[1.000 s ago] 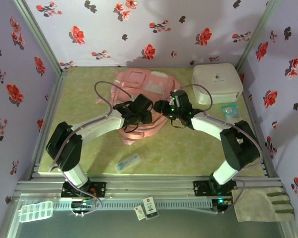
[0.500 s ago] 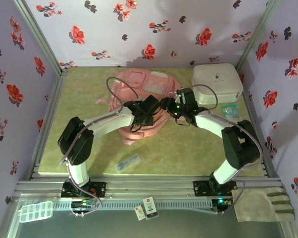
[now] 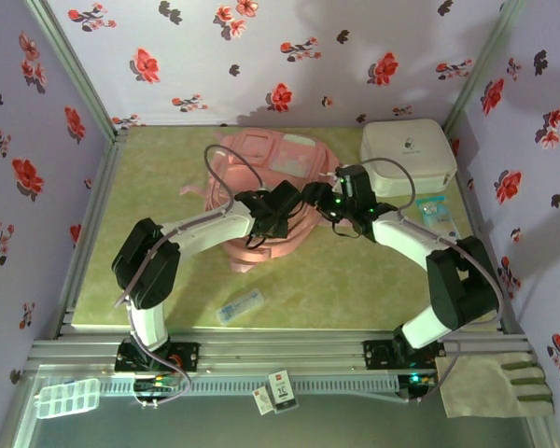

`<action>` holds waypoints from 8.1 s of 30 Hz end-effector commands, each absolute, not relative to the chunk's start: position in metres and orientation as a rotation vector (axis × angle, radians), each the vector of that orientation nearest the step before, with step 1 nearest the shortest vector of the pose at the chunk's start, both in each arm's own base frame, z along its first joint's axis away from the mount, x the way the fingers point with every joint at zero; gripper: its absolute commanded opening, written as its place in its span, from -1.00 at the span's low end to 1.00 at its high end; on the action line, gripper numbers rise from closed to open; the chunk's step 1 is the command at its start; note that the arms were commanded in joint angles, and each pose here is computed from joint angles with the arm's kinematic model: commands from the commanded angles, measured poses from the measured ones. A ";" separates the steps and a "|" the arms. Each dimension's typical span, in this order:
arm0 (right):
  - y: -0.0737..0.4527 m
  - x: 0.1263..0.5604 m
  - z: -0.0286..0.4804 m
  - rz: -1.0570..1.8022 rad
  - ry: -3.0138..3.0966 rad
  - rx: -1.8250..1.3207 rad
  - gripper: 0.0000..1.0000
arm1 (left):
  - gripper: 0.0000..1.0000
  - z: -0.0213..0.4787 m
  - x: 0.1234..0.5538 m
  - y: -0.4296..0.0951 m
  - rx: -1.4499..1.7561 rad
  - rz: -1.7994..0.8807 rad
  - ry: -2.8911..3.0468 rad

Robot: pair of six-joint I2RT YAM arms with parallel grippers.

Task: Pack the student bag
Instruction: Unzip the student bag at the top-center of the table, then move the loose stationery from the bottom-center of the table, then rotate the loose stationery from the bottom-center of the table.

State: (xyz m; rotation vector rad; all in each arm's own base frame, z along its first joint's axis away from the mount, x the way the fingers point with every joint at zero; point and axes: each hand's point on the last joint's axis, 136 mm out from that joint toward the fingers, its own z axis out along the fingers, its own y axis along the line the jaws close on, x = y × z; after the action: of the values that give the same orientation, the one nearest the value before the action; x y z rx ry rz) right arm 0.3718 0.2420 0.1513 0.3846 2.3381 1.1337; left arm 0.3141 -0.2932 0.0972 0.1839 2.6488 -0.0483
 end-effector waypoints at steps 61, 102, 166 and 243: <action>0.180 0.439 0.125 0.717 2.419 0.542 -0.67 | -1.00 0.139 0.360 -0.236 0.474 -0.316 2.580; 0.228 0.434 0.127 0.919 2.359 0.686 -0.75 | -1.00 0.137 0.405 -0.204 0.298 -0.282 2.568; 0.355 0.157 0.026 0.124 2.897 -1.119 0.64 | 0.99 0.190 0.344 -0.035 -0.387 -0.210 2.336; 0.304 0.169 0.007 -0.004 2.965 -0.670 0.28 | 0.99 0.187 0.346 -0.050 -0.334 -0.296 2.376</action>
State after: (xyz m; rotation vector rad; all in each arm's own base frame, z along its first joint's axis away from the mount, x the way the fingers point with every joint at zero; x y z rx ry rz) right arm 0.1694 0.3092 0.0197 -0.6666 2.9407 0.0196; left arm 0.3421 -0.0476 0.1788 -0.3814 2.3920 -0.2759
